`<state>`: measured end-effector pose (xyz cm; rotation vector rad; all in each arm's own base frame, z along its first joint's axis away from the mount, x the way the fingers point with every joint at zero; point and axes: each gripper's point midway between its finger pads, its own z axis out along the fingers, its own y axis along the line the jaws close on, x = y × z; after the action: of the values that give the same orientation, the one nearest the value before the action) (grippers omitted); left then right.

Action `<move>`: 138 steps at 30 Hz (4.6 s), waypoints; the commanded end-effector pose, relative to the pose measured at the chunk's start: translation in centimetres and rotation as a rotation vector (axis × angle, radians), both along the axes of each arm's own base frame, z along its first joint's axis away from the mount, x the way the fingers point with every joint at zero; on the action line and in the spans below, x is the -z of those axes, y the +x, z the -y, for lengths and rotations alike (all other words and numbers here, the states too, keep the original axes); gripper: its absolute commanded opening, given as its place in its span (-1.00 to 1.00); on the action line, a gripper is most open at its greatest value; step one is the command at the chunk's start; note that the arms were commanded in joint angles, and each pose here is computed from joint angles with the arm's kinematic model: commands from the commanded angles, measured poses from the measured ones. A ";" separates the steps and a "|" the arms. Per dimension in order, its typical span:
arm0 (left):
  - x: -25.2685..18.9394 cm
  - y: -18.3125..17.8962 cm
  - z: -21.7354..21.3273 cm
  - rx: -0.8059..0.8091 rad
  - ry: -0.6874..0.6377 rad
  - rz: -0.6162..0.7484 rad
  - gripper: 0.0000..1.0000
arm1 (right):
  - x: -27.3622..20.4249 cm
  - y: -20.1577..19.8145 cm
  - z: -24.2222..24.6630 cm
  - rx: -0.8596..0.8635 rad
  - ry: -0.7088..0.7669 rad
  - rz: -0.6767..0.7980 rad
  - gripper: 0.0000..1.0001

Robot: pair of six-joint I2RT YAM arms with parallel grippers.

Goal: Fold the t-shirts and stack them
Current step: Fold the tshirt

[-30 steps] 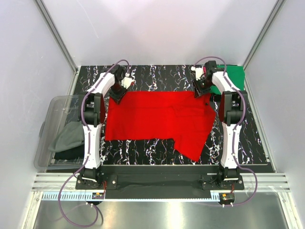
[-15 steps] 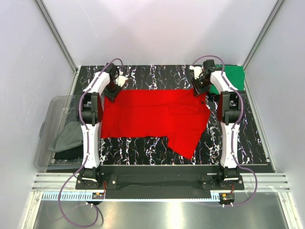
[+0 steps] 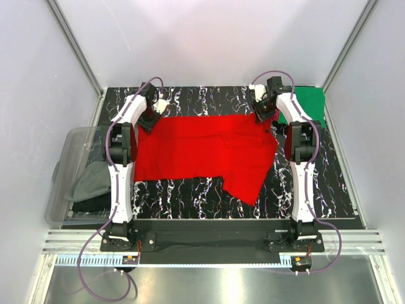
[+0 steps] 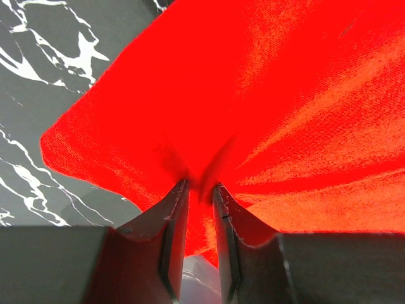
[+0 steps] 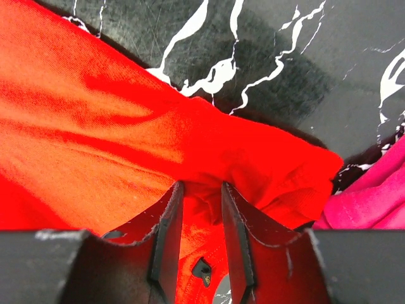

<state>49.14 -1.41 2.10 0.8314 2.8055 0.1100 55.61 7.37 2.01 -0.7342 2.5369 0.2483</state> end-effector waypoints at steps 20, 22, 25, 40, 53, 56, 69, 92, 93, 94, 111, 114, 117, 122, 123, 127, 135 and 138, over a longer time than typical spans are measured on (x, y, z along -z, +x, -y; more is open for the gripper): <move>-18.1 -5.0 11.3 0.207 -0.178 0.315 0.56 | -15.0 -4.0 -2.0 -0.124 0.103 0.239 -0.22; -15.2 -7.0 11.0 0.213 -0.175 0.221 0.54 | -12.9 -5.9 -2.4 -0.122 0.105 0.182 -0.22; -11.4 -9.8 10.4 0.235 -0.161 0.099 0.33 | -11.7 -8.2 -2.4 -0.116 0.100 0.152 -0.22; -2.8 -14.9 8.1 0.145 -0.181 -0.121 0.19 | -2.2 -15.3 0.9 -0.123 -0.050 -0.048 -0.24; 0.5 -16.5 7.7 0.124 -0.177 -0.212 0.18 | 1.0 -17.7 5.4 -0.066 -0.129 -0.125 -0.24; 0.6 -16.4 7.9 0.120 -0.186 -0.213 0.18 | 1.1 -18.1 5.8 -0.060 -0.134 -0.131 -0.24; -0.2 -17.2 8.9 0.132 -0.200 -0.195 0.17 | 0.8 -20.3 5.8 -0.057 -0.132 -0.140 -0.24; -15.8 -13.2 9.9 -0.091 -0.560 0.019 0.97 | -9.1 -29.4 -1.0 -0.829 -0.050 0.406 -0.23; -15.2 -13.5 9.5 -0.083 -0.538 0.004 0.91 | -9.1 -30.1 -1.4 -0.905 -0.072 0.454 -0.23; -13.9 -13.8 8.5 -0.047 -0.444 0.007 0.80 | -7.4 -32.0 -1.8 -0.964 -0.065 0.426 -0.23; -7.2 -15.0 0.2 0.123 0.033 -0.024 0.43 | -4.2 -37.8 -6.2 -1.333 0.058 0.430 -0.21; -7.2 -14.5 0.7 0.112 0.009 -0.023 0.43 | -3.9 -38.9 -6.1 -1.382 0.080 0.362 -0.21; -7.3 -14.1 0.8 0.117 0.009 -0.021 0.43 | -3.6 -39.3 -5.7 -1.420 0.071 0.331 -0.21; -7.8 -13.6 0.9 0.120 0.003 -0.008 0.43 | -2.8 -40.4 -5.0 -1.465 0.076 0.265 -0.21; -7.9 -13.6 1.2 0.117 -0.008 -0.007 0.44 | -2.8 -40.5 -5.0 -1.469 0.079 0.261 -0.21; -8.4 -13.5 1.4 0.119 -0.011 -0.001 0.44 | -2.4 -40.8 -4.9 -1.496 0.079 0.241 -0.20; -7.7 -14.2 1.9 0.136 -0.008 -0.027 0.44 | -1.4 -41.0 -5.0 -1.537 0.076 0.240 -0.18; -7.6 -14.3 1.9 0.134 -0.008 -0.032 0.44 | -0.9 -41.1 -5.0 -1.542 0.076 0.229 -0.17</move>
<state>33.85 -3.72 9.10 1.0259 2.7964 0.0081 14.22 11.97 3.04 -2.2953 1.2942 0.6715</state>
